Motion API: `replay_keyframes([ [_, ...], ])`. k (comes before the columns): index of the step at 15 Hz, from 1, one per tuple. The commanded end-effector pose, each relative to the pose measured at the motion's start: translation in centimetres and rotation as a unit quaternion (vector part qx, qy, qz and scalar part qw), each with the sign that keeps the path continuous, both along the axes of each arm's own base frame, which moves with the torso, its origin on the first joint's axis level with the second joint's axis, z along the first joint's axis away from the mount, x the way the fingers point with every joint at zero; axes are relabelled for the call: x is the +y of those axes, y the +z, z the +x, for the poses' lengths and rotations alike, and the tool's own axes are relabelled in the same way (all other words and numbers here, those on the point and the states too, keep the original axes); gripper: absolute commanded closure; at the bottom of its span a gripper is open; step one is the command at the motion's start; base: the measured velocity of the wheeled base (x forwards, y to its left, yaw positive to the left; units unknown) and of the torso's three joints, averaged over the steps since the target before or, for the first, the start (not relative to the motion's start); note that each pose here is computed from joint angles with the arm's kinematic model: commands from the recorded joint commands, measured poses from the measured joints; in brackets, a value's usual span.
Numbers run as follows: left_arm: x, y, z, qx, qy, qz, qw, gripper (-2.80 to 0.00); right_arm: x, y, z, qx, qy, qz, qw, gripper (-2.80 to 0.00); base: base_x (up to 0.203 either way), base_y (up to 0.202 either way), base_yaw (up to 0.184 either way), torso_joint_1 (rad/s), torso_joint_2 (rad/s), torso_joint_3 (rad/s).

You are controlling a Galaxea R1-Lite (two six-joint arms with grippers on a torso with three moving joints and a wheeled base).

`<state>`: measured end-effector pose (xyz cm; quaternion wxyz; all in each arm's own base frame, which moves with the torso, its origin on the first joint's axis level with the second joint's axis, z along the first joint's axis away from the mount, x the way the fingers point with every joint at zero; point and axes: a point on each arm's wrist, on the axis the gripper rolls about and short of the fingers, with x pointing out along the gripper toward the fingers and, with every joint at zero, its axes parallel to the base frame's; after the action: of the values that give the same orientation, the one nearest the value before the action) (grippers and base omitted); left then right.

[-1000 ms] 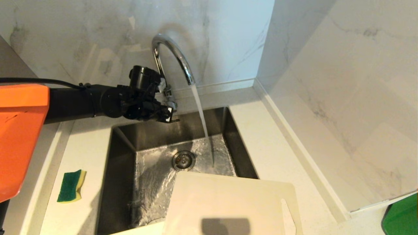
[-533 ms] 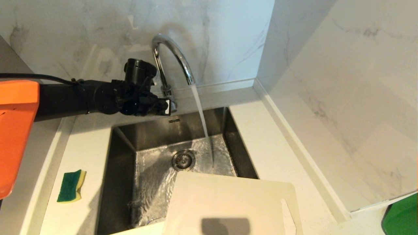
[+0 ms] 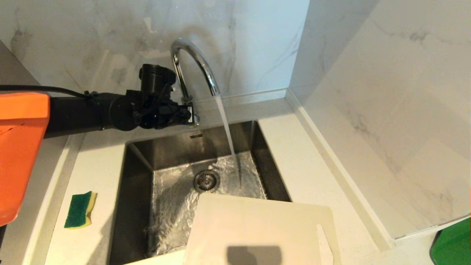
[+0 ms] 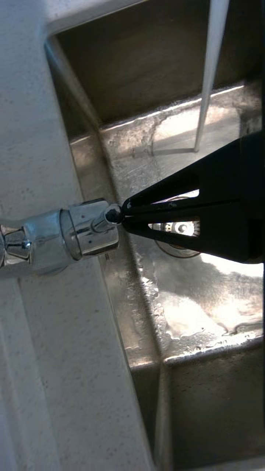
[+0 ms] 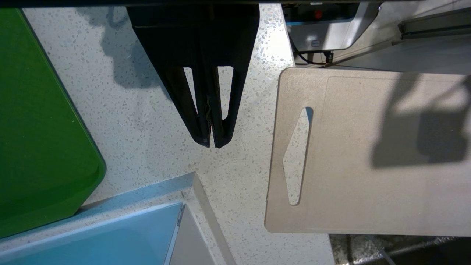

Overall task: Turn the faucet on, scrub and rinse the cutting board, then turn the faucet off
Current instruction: Turn off the tap

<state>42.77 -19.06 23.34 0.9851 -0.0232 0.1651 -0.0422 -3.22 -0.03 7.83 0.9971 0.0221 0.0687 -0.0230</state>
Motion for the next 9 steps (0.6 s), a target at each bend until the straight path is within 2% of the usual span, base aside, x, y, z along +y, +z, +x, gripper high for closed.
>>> replay_keyframes([
  [1, -0.18, -0.50, 0.44, -0.006, 0.003, -0.002, 1.0000, 0.00, 0.00, -0.01, 0.00, 0.001, 0.000, 0.000, 1.000, 0.00, 0.000, 0.000, 0.000, 0.000, 0.00, 0.000],
  [7, -0.45, -1.14, 1.14, -0.023, 0.014, -0.002, 0.9996, 0.00, 0.00, -0.01, 0.00, 0.001, 0.000, 0.000, 1.000, 0.00, 0.000, 0.000, 0.000, 0.000, 0.00, 0.000],
  [9, -0.43, -1.13, 1.23, -0.028, 0.015, 0.008, 0.9995, 0.00, 0.00, -0.01, 0.00, 0.001, 0.000, 0.000, 1.000, 0.00, 0.000, 0.000, 0.000, 0.000, 0.00, 0.000],
])
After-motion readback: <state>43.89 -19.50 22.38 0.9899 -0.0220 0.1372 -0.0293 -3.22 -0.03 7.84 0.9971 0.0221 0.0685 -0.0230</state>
